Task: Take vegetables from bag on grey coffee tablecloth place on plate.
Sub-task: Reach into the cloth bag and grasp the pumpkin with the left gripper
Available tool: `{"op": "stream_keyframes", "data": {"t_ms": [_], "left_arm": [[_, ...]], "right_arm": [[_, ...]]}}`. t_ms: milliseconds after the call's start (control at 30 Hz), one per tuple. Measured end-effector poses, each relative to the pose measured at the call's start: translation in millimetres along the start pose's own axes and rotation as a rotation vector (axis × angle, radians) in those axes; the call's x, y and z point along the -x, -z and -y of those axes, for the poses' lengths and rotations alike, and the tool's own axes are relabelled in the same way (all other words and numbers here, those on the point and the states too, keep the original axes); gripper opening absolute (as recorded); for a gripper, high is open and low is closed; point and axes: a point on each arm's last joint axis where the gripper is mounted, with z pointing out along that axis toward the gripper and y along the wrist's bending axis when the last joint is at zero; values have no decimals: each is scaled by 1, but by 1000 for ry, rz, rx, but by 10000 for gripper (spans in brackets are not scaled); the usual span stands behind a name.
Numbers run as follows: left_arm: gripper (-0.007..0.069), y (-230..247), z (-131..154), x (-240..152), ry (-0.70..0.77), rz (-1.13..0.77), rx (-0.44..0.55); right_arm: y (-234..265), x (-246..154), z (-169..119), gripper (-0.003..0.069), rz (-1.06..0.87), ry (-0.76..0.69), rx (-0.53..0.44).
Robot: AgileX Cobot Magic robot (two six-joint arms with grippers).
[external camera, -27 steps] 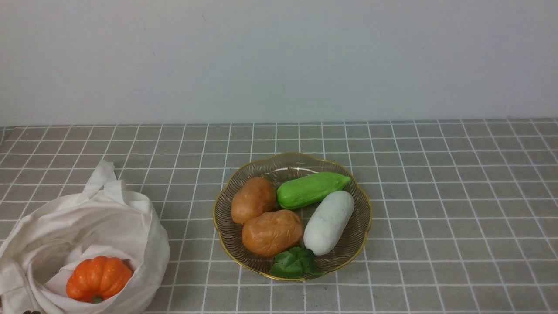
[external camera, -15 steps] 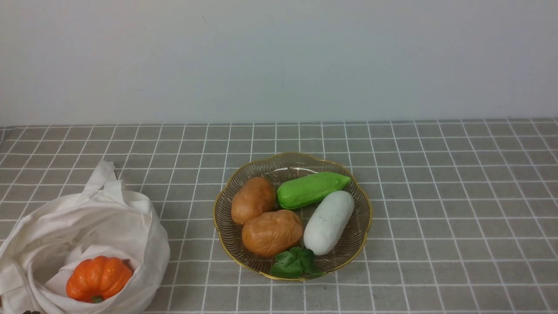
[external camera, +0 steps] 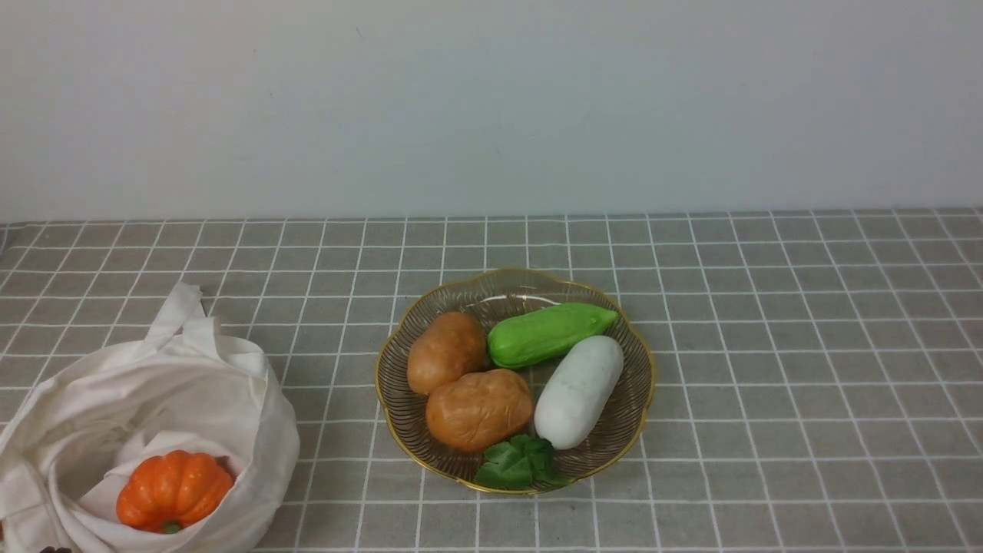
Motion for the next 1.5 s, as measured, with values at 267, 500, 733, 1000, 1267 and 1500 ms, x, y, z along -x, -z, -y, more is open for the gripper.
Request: {"op": "stream_keyframes", "data": {"t_ms": [267,500,733,1000,1267,1500], "left_arm": [[-5,0,0,1,0,9,1],[-5,2,3,17,397,186,-70],[-5,9,-8,39,700,465,-76],[-5,24,-18,62,812,658,-68],[-5,21,4,105,610,248,-182],[-5,-29,21,93,480,-497,-227]], "right_arm": [[0,0,0,-15,0,0,0],[0,0,0,-15,0,0,0],[0,0,0,-15,0,0,0],[0,0,0,-15,0,0,0],[0,0,0,-15,0,0,0],[0,0,0,-15,0,0,0]]}}
